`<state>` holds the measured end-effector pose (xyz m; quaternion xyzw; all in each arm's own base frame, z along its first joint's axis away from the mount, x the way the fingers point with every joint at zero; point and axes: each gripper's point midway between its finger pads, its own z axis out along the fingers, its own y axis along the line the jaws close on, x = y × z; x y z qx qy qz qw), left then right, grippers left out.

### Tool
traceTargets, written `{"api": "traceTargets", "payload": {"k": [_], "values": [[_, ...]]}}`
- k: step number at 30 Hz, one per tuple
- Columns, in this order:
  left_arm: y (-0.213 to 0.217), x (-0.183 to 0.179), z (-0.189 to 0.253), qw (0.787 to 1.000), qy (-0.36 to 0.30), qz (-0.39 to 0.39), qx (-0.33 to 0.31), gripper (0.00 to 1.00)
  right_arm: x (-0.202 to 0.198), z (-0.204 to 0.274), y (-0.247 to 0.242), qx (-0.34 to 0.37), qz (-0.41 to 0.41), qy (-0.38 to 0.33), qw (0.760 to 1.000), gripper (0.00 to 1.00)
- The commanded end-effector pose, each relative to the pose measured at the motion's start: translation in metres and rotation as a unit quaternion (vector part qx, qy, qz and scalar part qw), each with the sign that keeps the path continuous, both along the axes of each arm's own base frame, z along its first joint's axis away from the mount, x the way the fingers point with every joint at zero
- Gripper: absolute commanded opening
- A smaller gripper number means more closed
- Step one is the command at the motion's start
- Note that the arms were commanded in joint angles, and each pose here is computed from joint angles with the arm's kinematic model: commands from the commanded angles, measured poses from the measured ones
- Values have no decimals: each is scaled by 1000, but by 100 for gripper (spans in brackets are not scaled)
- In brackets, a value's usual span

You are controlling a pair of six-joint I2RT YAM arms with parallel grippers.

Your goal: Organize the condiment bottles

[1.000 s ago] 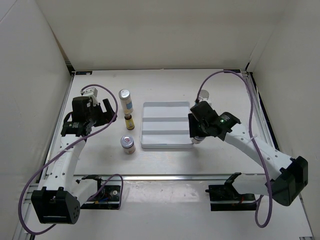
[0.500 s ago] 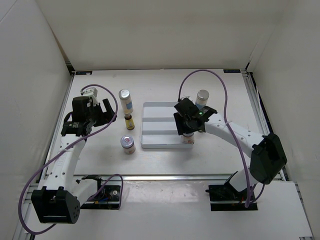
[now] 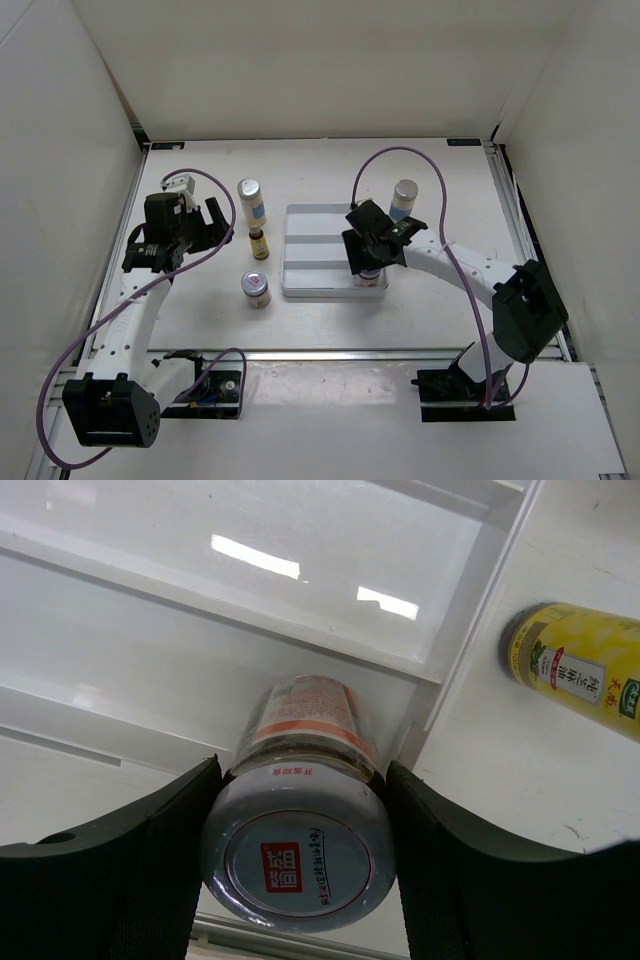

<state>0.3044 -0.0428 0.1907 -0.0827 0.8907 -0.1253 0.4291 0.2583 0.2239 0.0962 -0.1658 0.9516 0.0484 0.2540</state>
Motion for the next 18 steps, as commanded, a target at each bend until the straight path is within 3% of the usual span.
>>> {"api": "traceTargets", "payload": {"k": [1,9,10,11,18], "values": [[-1,3,15,1000,-17,0,-2,100,5,6,8,20,-9,-14,1000,35],[-7,-2,28,999,-38,-13,-8,100,8,28,-5,-4,-28,-39,999,87],[-11,-6,29,999,-41,-16,-12,100,6,31,-7,-3,-29,-40,999,87],[-8,-7,32,999,-48,-8,-7,100,9,43,-7,-7,-32,-62,998,100],[-47,-33,33,993,-70,-91,-35,100,7,109,-12,13,0,-132,991,100]]}}
